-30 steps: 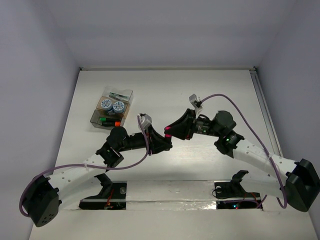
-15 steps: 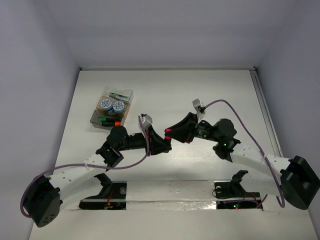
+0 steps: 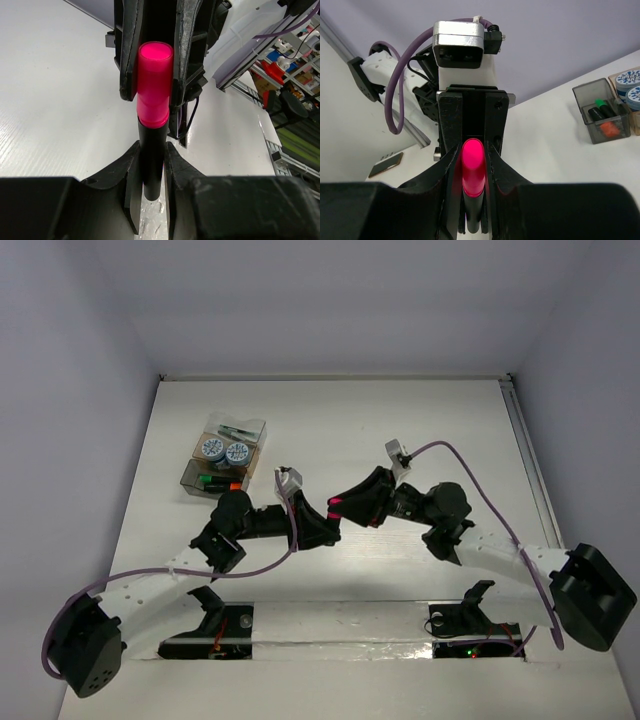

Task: Sort the stationery into containers
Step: Close the pen cap on the pen.

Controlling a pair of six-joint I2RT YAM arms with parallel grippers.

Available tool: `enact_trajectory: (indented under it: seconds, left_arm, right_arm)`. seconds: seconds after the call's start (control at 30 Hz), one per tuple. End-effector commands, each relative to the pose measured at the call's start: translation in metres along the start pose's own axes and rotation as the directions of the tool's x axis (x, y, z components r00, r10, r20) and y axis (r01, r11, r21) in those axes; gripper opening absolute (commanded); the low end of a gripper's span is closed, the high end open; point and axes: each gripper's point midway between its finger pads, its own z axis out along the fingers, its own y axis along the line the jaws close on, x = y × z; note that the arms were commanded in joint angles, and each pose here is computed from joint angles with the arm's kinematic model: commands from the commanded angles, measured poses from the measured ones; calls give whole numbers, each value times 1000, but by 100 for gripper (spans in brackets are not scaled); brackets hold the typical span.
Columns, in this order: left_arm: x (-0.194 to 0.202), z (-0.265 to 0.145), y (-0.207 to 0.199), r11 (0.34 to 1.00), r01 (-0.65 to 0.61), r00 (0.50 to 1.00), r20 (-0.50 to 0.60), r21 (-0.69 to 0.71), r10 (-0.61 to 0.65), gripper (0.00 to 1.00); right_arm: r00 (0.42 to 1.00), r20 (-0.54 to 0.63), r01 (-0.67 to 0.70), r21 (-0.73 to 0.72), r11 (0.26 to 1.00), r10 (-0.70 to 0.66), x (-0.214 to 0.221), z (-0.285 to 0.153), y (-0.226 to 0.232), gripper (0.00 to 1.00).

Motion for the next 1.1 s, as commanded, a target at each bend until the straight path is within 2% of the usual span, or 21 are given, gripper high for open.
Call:
enact_trajectory:
  seconds: [0.0, 0.3, 0.7, 1.07]
  left_arm:
    - [-142, -13, -46, 950, -309, 861, 409, -48, 301, 0]
    - [-155, -16, -45, 942, -326, 842, 429, -80, 327, 0]
    - [-166, -18, -44, 937, -335, 826, 447, -98, 342, 0]
    - [-175, -14, -31, 936, -328, 824, 446, -127, 349, 0]
  right_arm:
    - [921, -347, -224, -95, 970, 179, 93, -29, 34, 0]
    - [880, -419, -277, -68, 959, 224, 119, -37, 40, 0]
    - [855, -433, -317, 0, 948, 286, 147, -46, 35, 0]
    - [809, -479, -364, 47, 930, 341, 178, -55, 44, 0]
